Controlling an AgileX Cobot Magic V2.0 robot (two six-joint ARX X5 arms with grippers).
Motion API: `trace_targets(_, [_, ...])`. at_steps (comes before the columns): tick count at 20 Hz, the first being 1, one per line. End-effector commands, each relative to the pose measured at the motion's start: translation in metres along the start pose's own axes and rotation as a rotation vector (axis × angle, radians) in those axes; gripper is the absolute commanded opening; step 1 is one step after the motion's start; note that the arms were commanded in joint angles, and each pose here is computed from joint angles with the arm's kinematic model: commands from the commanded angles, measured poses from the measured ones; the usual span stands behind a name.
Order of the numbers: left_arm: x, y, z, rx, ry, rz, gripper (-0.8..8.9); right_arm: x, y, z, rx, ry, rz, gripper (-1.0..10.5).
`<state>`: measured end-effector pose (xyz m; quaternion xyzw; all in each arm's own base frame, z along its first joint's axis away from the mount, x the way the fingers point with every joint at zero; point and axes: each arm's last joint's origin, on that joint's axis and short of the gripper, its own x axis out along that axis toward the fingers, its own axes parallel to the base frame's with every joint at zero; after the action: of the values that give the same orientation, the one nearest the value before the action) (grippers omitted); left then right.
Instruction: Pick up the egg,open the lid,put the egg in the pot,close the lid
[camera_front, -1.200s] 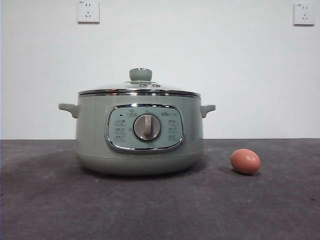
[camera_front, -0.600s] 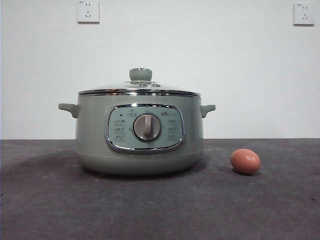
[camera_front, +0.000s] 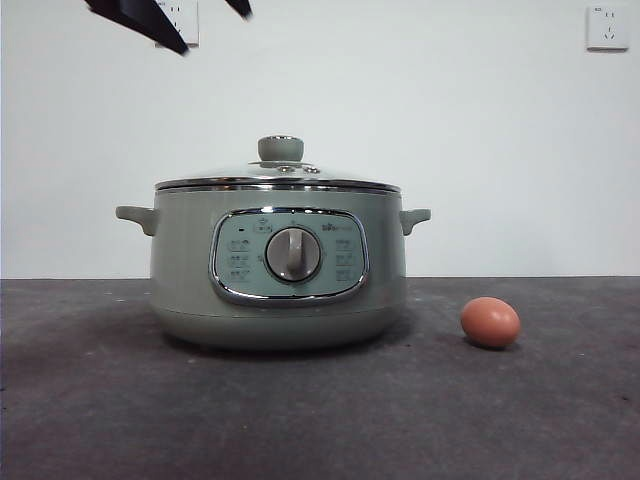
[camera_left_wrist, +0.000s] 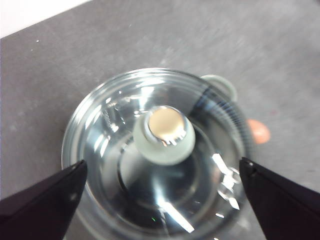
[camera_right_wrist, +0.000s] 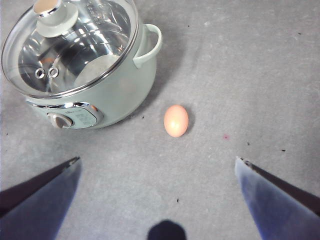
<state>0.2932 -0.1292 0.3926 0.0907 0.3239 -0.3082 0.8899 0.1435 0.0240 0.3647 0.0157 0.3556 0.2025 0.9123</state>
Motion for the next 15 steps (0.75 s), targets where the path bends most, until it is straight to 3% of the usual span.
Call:
trace_targets(1, [0.025, -0.002, 0.007, 0.052, 0.007, -0.006, 6.56, 0.0, 0.0, 0.001, -0.007, -0.006, 0.001, 5.4])
trace_targets(15, [0.107, -0.001, -0.003, 0.065, 0.082, -0.041, 6.56, 0.003, -0.001, 0.002, -0.003, 0.004, 0.001, 5.4])
